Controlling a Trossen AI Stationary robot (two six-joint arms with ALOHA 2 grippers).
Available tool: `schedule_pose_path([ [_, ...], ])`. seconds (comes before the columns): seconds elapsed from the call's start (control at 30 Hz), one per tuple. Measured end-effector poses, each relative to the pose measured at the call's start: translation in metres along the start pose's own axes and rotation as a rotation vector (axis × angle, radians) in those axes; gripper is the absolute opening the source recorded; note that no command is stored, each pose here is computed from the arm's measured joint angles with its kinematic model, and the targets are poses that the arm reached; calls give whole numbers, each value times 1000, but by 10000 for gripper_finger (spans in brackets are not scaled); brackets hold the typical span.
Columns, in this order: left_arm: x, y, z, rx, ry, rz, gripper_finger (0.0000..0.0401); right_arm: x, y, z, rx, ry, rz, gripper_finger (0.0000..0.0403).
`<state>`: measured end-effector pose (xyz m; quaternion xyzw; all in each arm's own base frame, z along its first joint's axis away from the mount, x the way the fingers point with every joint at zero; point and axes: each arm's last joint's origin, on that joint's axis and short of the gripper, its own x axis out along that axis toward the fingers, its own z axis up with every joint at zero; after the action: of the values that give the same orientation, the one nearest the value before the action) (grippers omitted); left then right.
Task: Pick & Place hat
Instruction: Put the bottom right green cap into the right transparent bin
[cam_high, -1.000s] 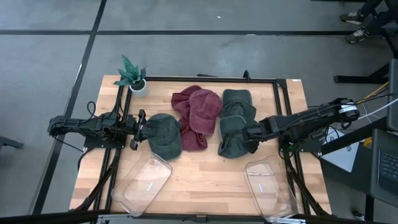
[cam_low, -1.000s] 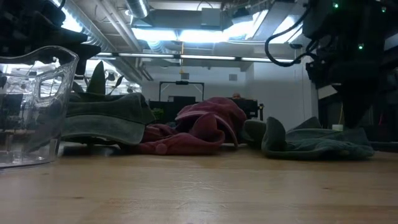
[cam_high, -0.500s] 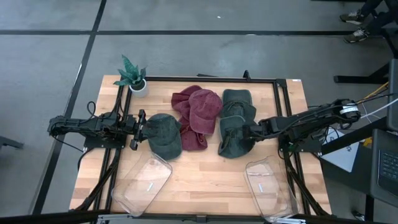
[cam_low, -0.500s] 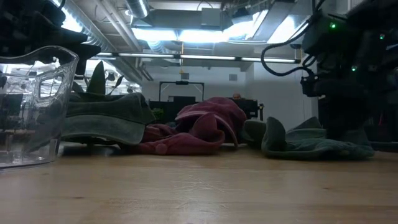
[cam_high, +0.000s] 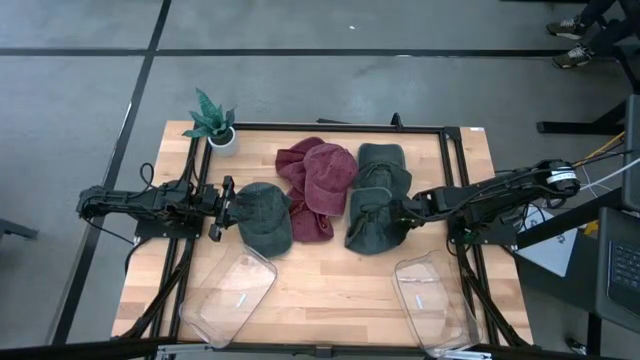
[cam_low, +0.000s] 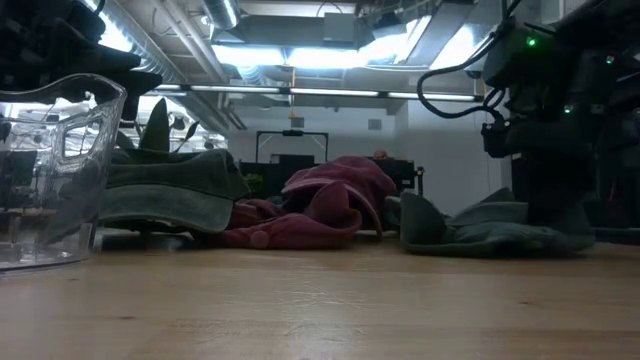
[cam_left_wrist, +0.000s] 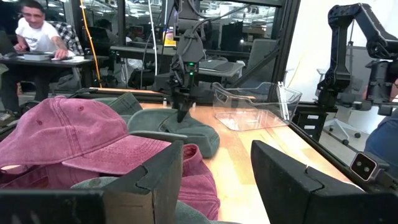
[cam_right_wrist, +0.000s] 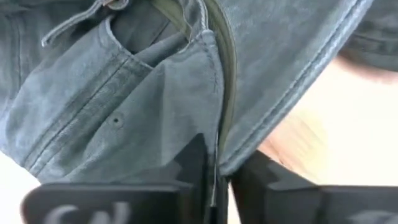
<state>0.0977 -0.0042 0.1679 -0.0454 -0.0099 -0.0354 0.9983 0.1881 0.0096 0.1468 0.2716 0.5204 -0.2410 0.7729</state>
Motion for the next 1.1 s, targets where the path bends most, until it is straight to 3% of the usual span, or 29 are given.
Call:
schedule_pose_path([
  [0.1,0,0,0,0,0,0,185,0,1,0,-3,12,14,19],
  [0.33,0,0,0,0,0,0,185,-9,0,0,8,-11,55,41],
  [0.6,0,0,0,0,0,0,185,-32,-3,1,13,-101,134,17],
  [1.1,0,0,0,0,0,0,185,-106,-15,15,-183,-271,-206,19],
])
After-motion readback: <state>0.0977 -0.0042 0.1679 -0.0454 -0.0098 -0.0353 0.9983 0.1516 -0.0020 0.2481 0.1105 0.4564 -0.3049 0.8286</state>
